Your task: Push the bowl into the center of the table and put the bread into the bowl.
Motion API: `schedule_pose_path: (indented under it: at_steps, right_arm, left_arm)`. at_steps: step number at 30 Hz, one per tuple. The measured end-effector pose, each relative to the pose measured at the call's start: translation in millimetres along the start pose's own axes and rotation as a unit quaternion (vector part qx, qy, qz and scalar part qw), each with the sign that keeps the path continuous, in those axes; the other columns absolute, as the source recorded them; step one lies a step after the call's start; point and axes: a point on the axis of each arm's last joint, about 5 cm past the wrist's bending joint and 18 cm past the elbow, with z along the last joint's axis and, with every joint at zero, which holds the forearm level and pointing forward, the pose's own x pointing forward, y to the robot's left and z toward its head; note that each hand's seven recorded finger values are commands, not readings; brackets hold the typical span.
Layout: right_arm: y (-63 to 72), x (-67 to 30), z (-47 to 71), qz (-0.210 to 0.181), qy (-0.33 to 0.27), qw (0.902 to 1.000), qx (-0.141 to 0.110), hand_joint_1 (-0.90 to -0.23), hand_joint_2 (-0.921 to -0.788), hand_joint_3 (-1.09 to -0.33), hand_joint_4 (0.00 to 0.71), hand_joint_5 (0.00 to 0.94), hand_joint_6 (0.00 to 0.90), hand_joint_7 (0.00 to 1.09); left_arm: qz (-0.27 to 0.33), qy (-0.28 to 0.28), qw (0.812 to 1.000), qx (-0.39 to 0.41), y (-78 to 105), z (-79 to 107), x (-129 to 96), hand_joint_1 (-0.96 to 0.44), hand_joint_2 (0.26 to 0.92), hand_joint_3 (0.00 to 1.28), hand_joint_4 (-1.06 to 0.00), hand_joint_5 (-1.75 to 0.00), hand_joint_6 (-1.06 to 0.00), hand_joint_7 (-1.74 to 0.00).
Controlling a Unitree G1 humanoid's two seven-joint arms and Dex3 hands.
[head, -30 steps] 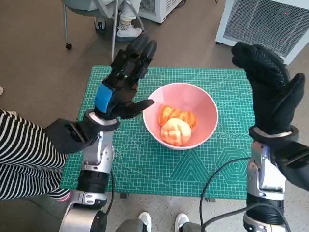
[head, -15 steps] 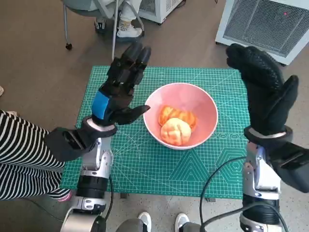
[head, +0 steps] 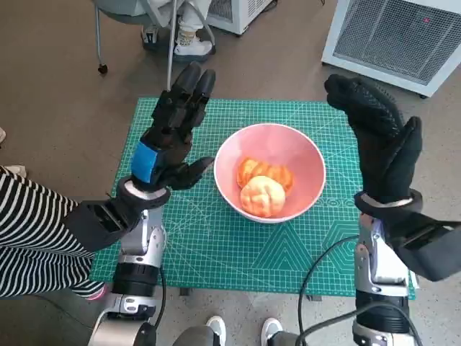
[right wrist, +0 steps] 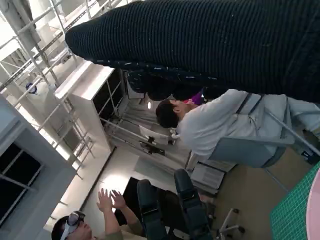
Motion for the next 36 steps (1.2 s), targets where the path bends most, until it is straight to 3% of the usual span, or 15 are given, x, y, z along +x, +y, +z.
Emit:
schedule_pose_path:
  at_steps: [24,36]
  right_arm:
    - [0.0,-2.8,-0.8,0.003,0.003,1.0,0.003,-0.685,-0.921,-0.691,0.202,0.0,0.12,0.41]
    - [-1.7,-5.5,-6.8,0.006,0.013,0.9999,0.007,-0.689,-0.921,-0.689,0.202,0.001,0.123,0.41]
  left_arm:
    - [0.005,0.0,1.0,-0.003,-0.1,-1.4,-1.1,-0.68,0.921,0.43,0.0,0.0,0.0,-0.1]
    - [0.006,0.004,1.0,-0.002,0.0,-4.1,-0.4,-0.67,0.921,0.42,-0.01,0.0,0.0,-0.12]
